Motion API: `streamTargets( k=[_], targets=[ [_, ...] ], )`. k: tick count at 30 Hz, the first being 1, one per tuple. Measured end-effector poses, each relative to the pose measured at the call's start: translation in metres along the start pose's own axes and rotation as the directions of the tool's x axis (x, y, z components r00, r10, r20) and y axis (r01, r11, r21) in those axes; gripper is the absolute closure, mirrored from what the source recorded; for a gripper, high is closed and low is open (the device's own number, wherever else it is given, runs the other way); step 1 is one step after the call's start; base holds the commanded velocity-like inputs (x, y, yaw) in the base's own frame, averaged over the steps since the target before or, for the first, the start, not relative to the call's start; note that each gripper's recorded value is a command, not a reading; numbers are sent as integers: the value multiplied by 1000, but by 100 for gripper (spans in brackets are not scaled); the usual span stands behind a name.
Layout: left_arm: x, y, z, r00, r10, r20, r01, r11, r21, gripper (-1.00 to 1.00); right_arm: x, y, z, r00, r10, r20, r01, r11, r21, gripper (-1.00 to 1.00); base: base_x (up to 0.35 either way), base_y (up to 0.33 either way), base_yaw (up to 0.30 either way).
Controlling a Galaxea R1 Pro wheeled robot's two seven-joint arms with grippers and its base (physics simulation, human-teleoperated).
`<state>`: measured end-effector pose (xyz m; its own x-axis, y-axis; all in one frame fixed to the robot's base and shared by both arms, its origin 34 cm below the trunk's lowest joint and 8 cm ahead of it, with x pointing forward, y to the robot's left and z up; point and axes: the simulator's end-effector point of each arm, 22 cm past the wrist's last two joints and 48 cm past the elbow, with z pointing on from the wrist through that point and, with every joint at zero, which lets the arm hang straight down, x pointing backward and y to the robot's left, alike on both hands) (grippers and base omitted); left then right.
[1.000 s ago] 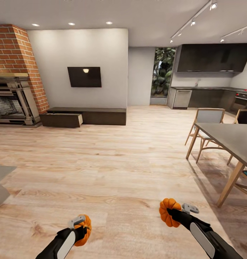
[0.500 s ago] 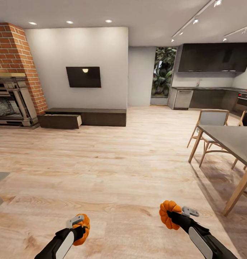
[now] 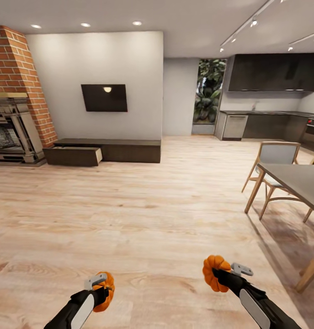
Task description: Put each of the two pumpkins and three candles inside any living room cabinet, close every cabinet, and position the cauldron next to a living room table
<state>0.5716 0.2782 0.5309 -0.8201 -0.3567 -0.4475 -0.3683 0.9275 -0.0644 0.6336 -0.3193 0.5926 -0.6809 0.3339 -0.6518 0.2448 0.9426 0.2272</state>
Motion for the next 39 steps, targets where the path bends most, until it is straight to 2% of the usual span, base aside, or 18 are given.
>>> streamTargets(
  k=[18, 28, 33, 39],
  targets=[
    [10, 4, 3, 1000, 10, -19, -11, 1000, -12, 100, 1, 0, 0, 1000, 0, 1, 0, 1000, 0, 100, 312, 0, 0],
    [9, 5, 3, 1000, 3, -18, -3, 1000, -13, 100, -1, 0, 1, 1000, 2, 11, -2, 1000, 2, 100, 88, 0, 0],
    [9, 3, 3, 1000, 7, -16, -7, 1000, -11, 100, 10, -13, 2, 1000, 4, -6, -4, 1000, 29, 100, 2, 0, 0],
    [8, 1, 2, 1000, 10, -11, -11, 1000, -8, 100, 10, -16, 2, 1000, 6, 4, -7, 999, 35, 100, 173, 44, 0]
  ],
)
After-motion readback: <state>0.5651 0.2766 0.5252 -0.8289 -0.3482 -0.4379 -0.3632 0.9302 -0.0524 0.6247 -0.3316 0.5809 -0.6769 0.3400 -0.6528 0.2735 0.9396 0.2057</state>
